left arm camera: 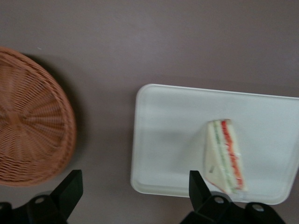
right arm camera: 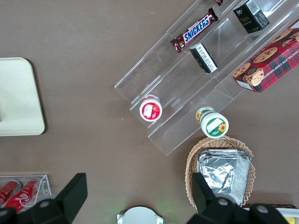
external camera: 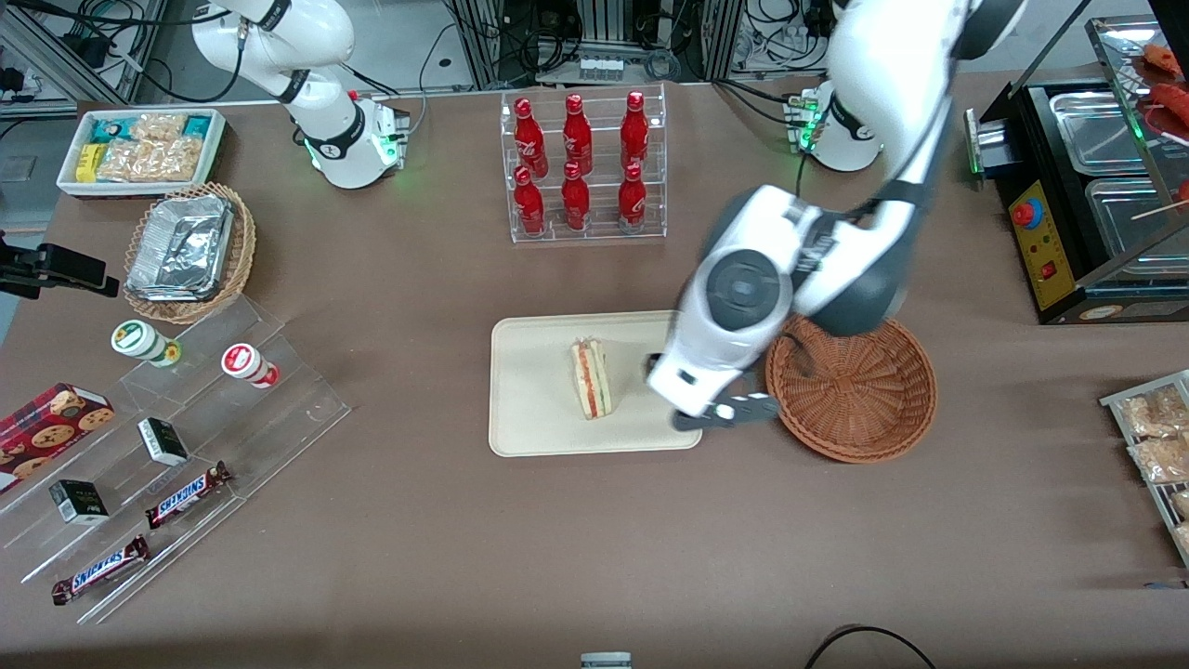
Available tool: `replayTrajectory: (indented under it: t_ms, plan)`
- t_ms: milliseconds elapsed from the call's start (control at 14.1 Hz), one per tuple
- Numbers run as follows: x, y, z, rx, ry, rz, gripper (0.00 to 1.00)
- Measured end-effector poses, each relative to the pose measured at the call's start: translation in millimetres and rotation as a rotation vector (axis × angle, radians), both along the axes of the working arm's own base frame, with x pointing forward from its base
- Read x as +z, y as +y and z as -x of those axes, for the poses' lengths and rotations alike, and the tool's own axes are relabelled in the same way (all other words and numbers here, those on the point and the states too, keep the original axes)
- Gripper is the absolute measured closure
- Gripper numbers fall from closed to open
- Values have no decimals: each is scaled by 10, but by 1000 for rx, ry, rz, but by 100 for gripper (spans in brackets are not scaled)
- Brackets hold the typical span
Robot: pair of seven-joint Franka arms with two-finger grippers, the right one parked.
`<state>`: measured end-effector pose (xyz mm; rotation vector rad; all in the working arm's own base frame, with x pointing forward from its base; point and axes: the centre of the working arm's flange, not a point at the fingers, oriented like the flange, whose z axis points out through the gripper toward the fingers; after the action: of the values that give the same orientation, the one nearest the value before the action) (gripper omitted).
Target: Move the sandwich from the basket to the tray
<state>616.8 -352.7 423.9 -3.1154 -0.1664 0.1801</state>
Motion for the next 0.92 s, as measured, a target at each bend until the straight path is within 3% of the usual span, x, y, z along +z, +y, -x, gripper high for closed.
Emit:
replayTrajectory:
  t_ms: [283,921]
  plan:
    - [108,834,-114,-91,25,6,0]
    - [711,2531,88,-276,53,43,0]
